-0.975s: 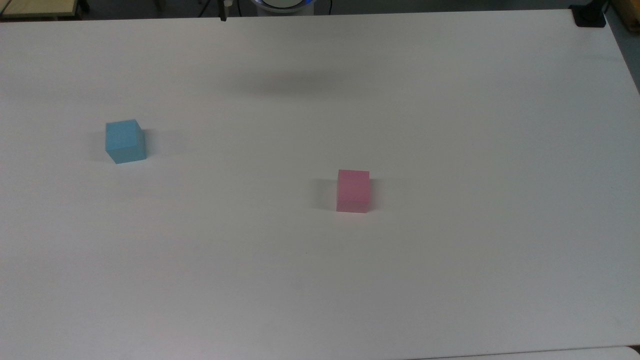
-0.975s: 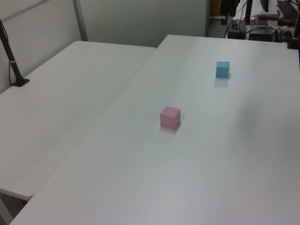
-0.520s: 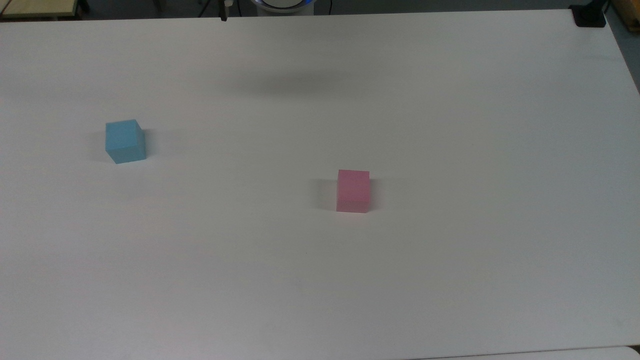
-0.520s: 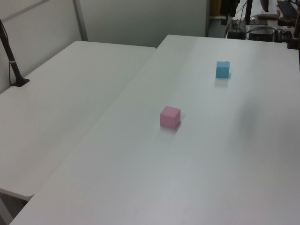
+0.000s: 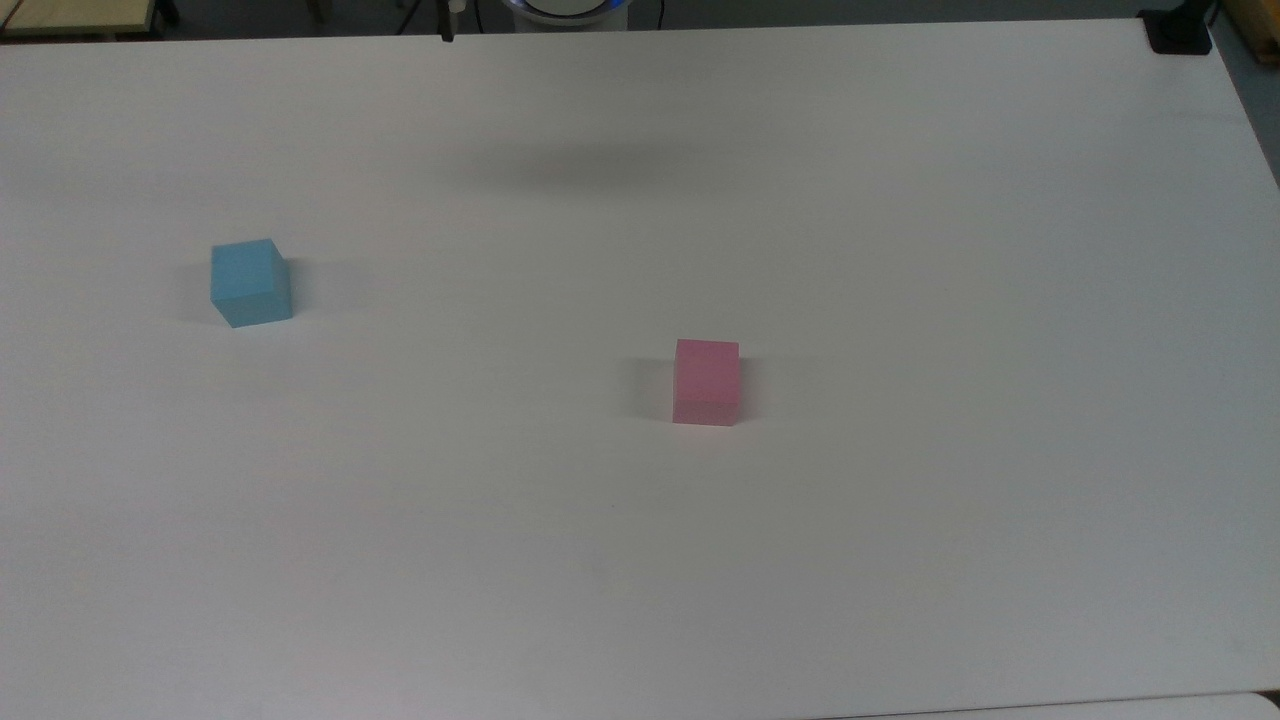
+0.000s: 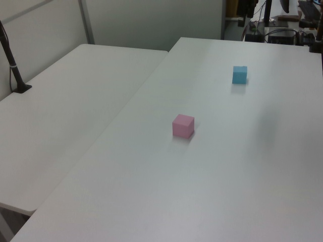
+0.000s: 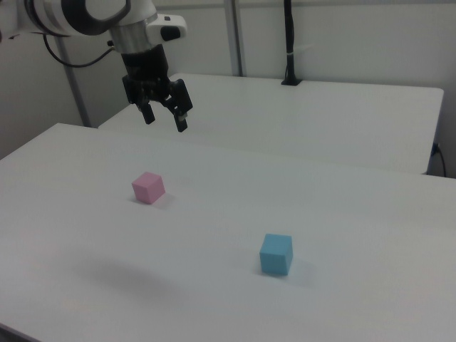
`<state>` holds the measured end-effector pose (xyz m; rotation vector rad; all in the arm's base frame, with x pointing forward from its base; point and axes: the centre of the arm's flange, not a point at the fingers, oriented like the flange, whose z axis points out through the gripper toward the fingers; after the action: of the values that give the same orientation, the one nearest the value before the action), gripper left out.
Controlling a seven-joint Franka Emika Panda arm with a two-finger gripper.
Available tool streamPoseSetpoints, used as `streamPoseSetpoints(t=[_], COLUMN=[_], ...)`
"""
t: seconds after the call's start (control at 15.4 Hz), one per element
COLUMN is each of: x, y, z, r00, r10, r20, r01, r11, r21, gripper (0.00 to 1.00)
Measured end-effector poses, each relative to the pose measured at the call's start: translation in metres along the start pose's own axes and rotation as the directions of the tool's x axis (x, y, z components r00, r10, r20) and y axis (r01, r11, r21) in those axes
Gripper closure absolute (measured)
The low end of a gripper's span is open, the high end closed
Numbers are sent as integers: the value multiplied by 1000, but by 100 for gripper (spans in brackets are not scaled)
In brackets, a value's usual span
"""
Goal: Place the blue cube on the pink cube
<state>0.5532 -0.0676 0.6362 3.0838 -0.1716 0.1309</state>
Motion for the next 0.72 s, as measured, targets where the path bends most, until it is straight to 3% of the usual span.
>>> streamPoseSetpoints(t=[0.72], x=[-4], y=[1], z=[-1], r00=[1000], r10=[1], r20=[29], r01=[-1], r11=[1000], r21=[0], gripper=[0])
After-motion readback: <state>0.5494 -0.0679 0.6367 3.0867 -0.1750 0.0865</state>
